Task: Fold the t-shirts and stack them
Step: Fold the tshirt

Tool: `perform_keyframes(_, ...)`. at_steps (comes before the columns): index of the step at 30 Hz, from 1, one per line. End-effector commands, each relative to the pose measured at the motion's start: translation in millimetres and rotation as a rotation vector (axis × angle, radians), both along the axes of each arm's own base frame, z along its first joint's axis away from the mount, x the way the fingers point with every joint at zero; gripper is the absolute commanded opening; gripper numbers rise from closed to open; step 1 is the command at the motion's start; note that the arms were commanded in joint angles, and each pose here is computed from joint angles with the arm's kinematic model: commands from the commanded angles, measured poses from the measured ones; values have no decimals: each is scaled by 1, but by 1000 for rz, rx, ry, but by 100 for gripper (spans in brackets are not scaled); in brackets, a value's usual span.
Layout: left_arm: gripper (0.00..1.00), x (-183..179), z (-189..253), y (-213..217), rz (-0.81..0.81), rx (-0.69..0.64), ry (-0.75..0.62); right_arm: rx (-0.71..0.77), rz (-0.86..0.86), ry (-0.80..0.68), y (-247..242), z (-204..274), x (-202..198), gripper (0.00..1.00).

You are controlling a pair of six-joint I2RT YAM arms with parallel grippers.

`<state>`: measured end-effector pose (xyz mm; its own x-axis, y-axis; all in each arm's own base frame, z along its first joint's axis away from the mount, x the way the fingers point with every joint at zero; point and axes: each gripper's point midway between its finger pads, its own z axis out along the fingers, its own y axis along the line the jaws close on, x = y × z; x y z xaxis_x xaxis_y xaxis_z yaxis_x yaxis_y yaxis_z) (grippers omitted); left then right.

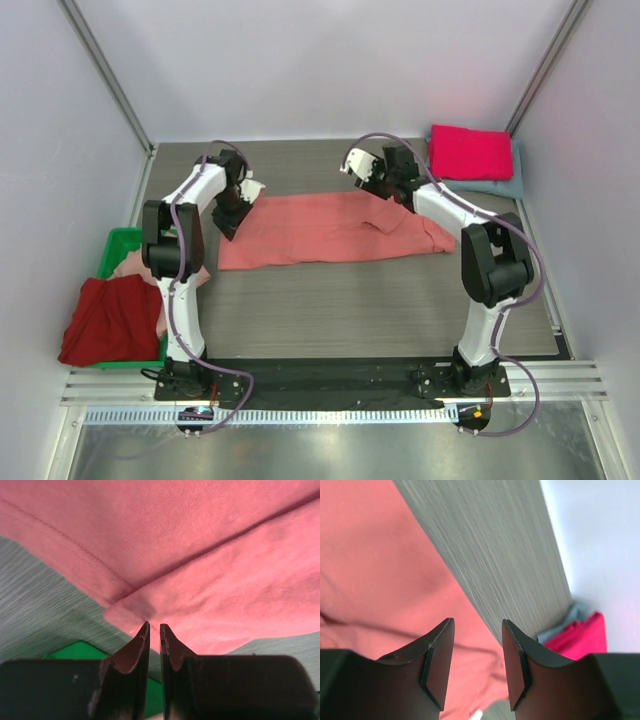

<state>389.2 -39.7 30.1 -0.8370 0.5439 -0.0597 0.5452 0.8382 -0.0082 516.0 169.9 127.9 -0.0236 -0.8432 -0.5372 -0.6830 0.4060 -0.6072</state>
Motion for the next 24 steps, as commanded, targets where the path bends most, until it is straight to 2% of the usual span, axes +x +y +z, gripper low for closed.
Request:
perform_keyframes(1, 14, 21, 39, -5, -27, 0, -140, 88, -88, -141, -16, 69, -6, 49)
perform_keyframes(7, 11, 11, 28, -21, -114, -30, -87, 38, 83, 153, -16, 6, -88, 50)
perform_keyframes(10, 8, -1, 13, -29, -124, -49, -13, 35, 127, 237, -13, -16, -106, 50)
perform_keyframes(14, 1, -17, -3, -29, -109, -54, 69, 32, 133, 298, -10, -33, -107, 50)
perform_keyframes(24, 0, -29, -24, -24, -90, -24, 118, -21, 130, 346, -12, -63, -93, 49)
